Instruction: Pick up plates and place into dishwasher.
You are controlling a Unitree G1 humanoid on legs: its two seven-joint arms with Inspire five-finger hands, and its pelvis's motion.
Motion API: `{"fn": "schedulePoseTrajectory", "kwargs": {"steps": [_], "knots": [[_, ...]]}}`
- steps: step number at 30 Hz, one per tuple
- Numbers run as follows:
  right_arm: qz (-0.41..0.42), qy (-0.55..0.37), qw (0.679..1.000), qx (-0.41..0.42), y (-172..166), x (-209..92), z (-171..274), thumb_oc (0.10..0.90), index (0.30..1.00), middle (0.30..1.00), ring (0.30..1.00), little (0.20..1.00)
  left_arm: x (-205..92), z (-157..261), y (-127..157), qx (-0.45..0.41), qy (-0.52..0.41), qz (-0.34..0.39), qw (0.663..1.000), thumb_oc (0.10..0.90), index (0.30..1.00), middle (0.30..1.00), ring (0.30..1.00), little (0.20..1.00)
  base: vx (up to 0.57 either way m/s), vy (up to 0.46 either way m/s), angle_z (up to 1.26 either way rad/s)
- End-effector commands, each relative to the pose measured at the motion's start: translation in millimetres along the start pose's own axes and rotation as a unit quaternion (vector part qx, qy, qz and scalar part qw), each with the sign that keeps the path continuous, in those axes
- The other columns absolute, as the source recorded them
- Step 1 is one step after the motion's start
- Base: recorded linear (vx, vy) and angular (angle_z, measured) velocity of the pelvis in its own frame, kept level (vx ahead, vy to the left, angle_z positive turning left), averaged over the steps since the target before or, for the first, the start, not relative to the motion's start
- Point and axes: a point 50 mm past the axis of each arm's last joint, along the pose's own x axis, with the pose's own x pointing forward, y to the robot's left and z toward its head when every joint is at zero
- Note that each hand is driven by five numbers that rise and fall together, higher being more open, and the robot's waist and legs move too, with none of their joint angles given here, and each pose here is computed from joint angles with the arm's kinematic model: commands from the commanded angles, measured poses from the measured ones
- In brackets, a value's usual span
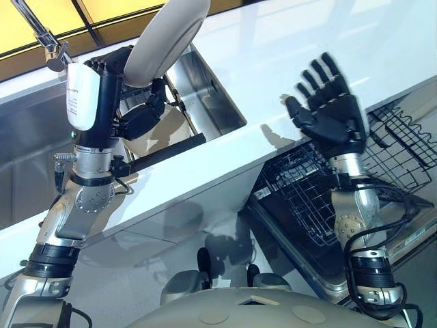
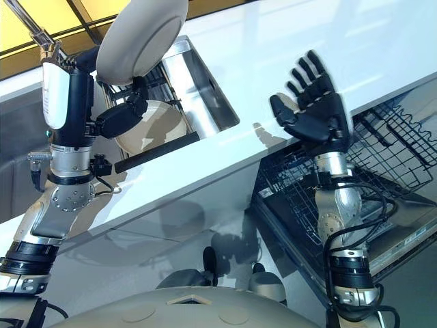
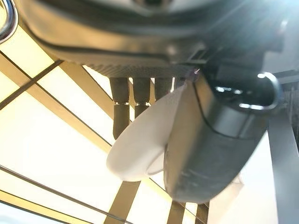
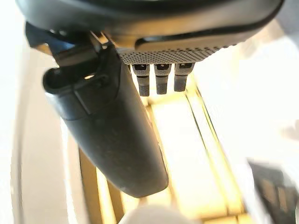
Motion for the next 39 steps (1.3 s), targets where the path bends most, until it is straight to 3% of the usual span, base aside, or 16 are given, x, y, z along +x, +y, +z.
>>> {"fn": "schedulePoseTrajectory", "kwargs": {"steps": [1,9,15,18,25,28,32,39], "knots": [[-0.012,-0.272,0.954,-0.125,-3,16,78,0.8,0.9,0.9,0.9,0.9,37,6,21,-0.016,-0.041,0.085,0.995,0.1,0.3,0.3,0.3,0.2,0.0,0.008,-0.12],[0.106,-0.282,0.938,-0.169,14,35,92,0.8,0.9,0.9,0.9,0.9,47,11,14,-0.047,-0.062,0.035,0.996,0.1,0.3,0.3,0.3,0.2,0.0,-0.001,-0.03],[0.171,-0.307,0.849,-0.395,32,64,94,0.8,0.9,0.9,0.9,0.9,59,19,5,-0.074,-0.09,-0.021,0.993,0.1,0.3,0.3,0.3,0.2,0.01,-0.03,0.1],[0.199,-0.275,0.824,-0.454,33,86,93,0.8,0.9,0.9,0.9,0.9,68,17,5,-0.081,-0.093,-0.03,0.992,0.1,0.3,0.3,0.3,0.2,0.0,-0.036,0.15],[0.166,-0.215,0.832,-0.485,14,139,104,0.8,0.9,0.9,0.9,0.9,80,13,-7,-0.094,-0.097,-0.06,0.989,0.1,0.3,0.3,0.3,0.2,0.01,-0.033,0.1],[0.14,-0.204,0.818,-0.52,6,154,107,0.8,0.9,0.9,0.9,0.9,86,12,-10,-0.099,-0.096,-0.069,0.988,0.1,0.3,0.3,0.3,0.2,0.01,-0.025,0.06],[0.134,-0.187,0.813,-0.534,5,160,99,0.8,0.9,0.9,0.9,0.9,88,10,-15,-0.102,-0.092,-0.077,0.988,0.1,0.3,0.3,0.3,0.2,0.01,-0.015,0.07],[0.198,-0.117,0.818,-0.527,8,155,73,0.8,0.9,0.9,0.9,0.9,92,4,-12,-0.094,-0.082,-0.078,0.989,0.1,0.3,0.3,0.3,0.2,0.0,0.0,0.01]]}}
